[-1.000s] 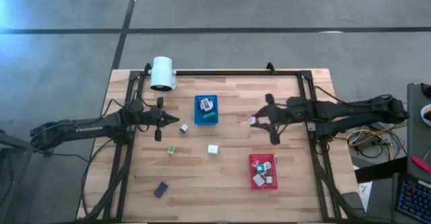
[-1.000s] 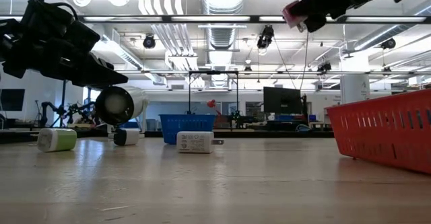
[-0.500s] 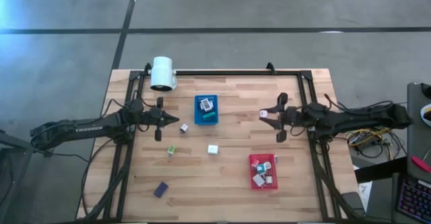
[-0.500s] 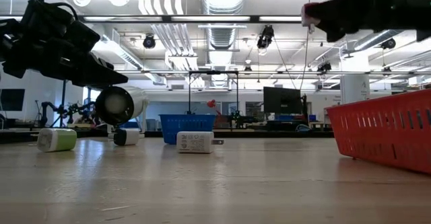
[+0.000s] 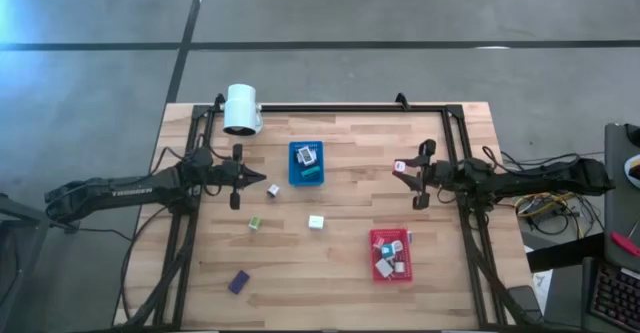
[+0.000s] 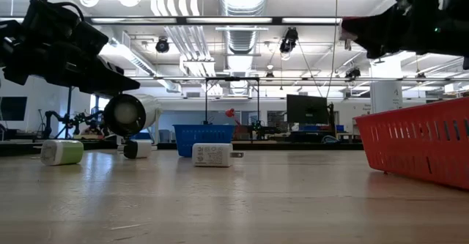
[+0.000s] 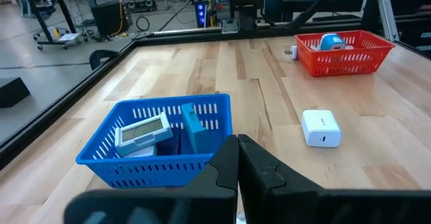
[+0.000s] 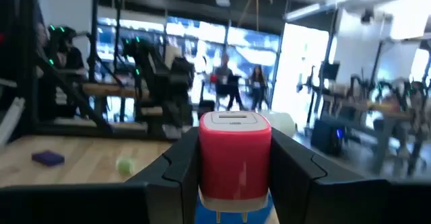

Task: Pick & Place Office items
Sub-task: Put the pink charger adapter into the red bin

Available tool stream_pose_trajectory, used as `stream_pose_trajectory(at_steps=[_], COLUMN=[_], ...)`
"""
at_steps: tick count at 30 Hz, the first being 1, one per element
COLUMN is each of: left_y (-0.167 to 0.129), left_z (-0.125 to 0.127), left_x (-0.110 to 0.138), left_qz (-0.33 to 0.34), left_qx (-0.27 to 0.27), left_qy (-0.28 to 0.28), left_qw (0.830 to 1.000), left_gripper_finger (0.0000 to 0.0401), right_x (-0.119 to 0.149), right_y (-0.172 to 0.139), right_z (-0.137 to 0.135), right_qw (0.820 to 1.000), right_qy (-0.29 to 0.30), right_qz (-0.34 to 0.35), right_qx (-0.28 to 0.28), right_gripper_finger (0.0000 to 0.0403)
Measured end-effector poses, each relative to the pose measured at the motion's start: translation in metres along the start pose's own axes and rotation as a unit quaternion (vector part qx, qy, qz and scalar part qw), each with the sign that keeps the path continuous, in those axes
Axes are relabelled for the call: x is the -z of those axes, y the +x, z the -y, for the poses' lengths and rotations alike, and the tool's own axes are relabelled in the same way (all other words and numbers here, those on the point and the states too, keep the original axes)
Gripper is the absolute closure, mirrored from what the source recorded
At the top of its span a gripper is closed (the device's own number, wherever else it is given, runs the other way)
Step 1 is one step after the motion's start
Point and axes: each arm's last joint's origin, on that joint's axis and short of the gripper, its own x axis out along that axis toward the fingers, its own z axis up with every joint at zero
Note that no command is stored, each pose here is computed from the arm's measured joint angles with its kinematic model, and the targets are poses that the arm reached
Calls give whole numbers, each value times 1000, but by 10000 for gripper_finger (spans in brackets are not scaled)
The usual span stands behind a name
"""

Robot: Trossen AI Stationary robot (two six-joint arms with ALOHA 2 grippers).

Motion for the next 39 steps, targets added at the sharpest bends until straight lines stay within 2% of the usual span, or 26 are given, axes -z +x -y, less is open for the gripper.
stream_pose_trajectory(at_steps=[8, 17, 32, 39], left_y=[0, 0, 0, 0], left_z=[0, 0, 0, 0], left_x=[0, 0, 1, 1], left_qz=[2, 2, -3, -7], left_qx=[-2, -3, -3, -2], left_qy=[12, 10, 1, -11], left_qw=[1000, 1000, 1000, 1000], left_gripper_finger=[396, 396, 396, 396], right_x=[16, 23, 5, -5], right_y=[2, 5, -7, -18], right_z=[9, 12, 13, 12], right_qw=[997, 996, 999, 999], right_qy=[4, 13, 27, 24], right_qz=[-69, -90, -41, -12], right_qx=[28, -3, 1, -23], right_gripper_finger=[278, 276, 275, 275])
